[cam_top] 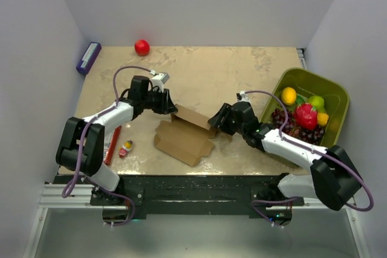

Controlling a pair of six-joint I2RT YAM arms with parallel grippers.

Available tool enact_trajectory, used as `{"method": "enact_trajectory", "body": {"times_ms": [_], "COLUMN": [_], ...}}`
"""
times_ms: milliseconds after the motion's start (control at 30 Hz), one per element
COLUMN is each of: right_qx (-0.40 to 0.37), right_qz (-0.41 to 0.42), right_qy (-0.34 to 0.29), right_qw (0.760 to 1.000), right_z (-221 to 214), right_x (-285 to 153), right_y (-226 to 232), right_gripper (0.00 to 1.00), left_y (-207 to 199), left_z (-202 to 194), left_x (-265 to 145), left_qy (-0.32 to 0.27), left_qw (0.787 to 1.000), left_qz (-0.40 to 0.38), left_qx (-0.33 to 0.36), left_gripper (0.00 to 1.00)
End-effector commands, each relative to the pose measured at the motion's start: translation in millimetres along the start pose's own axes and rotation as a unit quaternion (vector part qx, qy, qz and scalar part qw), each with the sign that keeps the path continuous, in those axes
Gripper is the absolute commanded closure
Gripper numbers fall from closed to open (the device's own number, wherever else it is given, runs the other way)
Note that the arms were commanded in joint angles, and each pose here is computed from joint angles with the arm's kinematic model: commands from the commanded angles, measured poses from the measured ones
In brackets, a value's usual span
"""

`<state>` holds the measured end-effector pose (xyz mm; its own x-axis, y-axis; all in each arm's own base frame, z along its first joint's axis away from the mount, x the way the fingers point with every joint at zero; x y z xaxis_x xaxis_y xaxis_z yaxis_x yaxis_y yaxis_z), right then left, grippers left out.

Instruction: Fold the paper box

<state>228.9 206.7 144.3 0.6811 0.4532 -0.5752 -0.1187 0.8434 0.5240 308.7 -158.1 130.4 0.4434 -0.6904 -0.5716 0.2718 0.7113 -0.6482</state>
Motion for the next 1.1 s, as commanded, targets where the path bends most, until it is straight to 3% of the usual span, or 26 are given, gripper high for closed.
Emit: {"method": "enact_trajectory", "body": {"times_ms": [0, 300, 500, 600, 767, 1067], "right_qx": [-0.018, -0.053, -0.071, -0.082, -0.088, -0.071], "right_qz": [-0.002, 0.002, 0.026, 0.029, 0.035, 0.023], "right_qy": [-0.039, -0.082, -0.08, -0.074, -0.048, -0.008], "right_qw": [0.999, 0.995, 0.994, 0.993, 0.994, 0.997], "right_z": [22.8, 60.4, 84.3, 88.0, 78.9, 56.1], "right_x": [6.7, 19.8, 45.3, 47.5, 39.6, 42.3], "right_y": [1.0, 16.2, 27.2, 30.2, 28.3, 13.8], "right_gripper": [0.49, 0.52, 0.57, 0.54, 0.45, 0.44], "left_y": [11.3, 0.9, 10.2, 12.4, 16.7, 21.1], "left_z": [-26.3, -17.8, -7.5, 4.4, 19.6, 18.4], "left_x": [-5.8, -18.4, -17.9, -18.4, -15.2, -8.6], "left_qy": [0.035, -0.006, -0.022, -0.043, -0.059, -0.047], "left_qw": [0.998, 0.999, 0.998, 0.997, 0.996, 0.996], "left_qz": [0.029, 0.018, 0.004, 0.0, 0.009, 0.003], "left_qx": [-0.032, -0.026, -0.061, -0.066, -0.071, -0.08], "left_gripper": [0.67, 0.67, 0.67, 0.67, 0.67, 0.68]}}
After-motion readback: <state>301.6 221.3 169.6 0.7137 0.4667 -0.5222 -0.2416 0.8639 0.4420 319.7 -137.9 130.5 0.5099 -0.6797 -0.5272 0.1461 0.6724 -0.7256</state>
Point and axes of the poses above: each gripper's point midway between its finger pads, its own x axis out along the fingers, its own y axis along the line the jaws close on, z = x × y, the point moved 7 cm from there along -x, back along the fingers, and after that the axes turned 14 degrees about -x, right-handed, at the moved point
